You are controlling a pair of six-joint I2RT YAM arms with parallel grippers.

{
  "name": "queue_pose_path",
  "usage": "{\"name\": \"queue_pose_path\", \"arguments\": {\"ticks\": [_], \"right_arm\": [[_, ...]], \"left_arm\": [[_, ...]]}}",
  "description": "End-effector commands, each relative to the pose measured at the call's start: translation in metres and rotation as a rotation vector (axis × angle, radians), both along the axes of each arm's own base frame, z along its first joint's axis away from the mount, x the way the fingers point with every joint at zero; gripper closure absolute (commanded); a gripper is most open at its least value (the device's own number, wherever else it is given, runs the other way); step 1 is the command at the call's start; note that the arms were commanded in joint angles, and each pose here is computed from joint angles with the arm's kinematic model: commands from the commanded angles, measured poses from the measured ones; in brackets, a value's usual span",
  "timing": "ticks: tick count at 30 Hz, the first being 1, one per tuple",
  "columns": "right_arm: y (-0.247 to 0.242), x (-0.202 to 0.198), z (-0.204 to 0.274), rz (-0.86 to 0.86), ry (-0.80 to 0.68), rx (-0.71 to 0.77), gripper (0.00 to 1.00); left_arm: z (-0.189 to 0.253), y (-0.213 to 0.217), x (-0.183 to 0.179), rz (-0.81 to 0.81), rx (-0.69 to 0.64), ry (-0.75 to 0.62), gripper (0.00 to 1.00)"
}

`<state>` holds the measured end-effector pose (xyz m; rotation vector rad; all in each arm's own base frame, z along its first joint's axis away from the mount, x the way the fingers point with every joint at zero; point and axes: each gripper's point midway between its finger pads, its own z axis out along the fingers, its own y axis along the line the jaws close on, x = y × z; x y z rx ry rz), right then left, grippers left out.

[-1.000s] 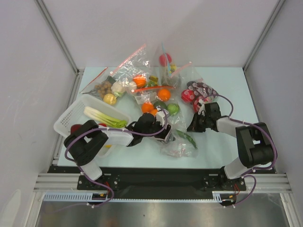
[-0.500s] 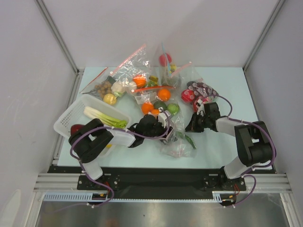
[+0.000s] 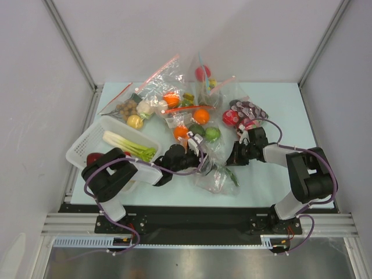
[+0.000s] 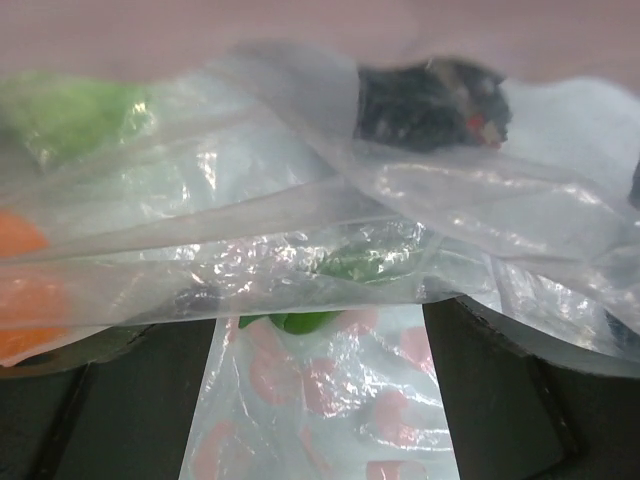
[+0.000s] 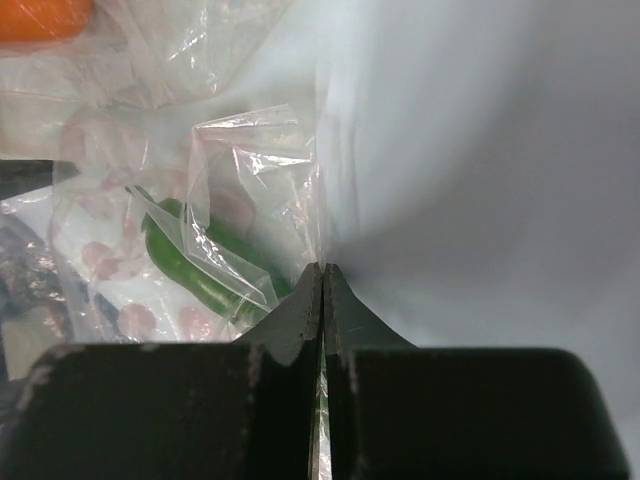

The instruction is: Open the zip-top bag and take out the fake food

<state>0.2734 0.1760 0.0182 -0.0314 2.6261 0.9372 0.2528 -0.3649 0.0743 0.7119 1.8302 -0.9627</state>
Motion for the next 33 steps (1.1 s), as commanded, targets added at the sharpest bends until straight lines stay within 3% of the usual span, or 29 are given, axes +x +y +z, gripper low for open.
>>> {"name": "queue_pose_path", "arguments": {"ticks": [1, 11, 22, 33], "right_arm": [[0.004, -0.005, 0.01, 0.04, -0.017, 0.002, 1.0], [0.006, -0.005, 0.016, 0.045, -0.028, 0.02, 1.0], [0.011, -0.002, 0.021, 0.058, -0.036, 0.049, 1.0], [0.014, -0.001, 0.021, 0.066, -0.035, 0.064, 1.0]], "left_arm": [[0.042, -0.017, 0.01, 0.001, -0.129, -0.088, 0.13], [0.001, -0.031, -0.006, -0.166, 0.027, -0.085, 0.12], [-0.008, -0.031, 0.01, -0.103, 0.127, -0.084, 0.11], [-0.036, -0.028, 0.015, -0.134, 0.308, -0.037, 0.09]]}}
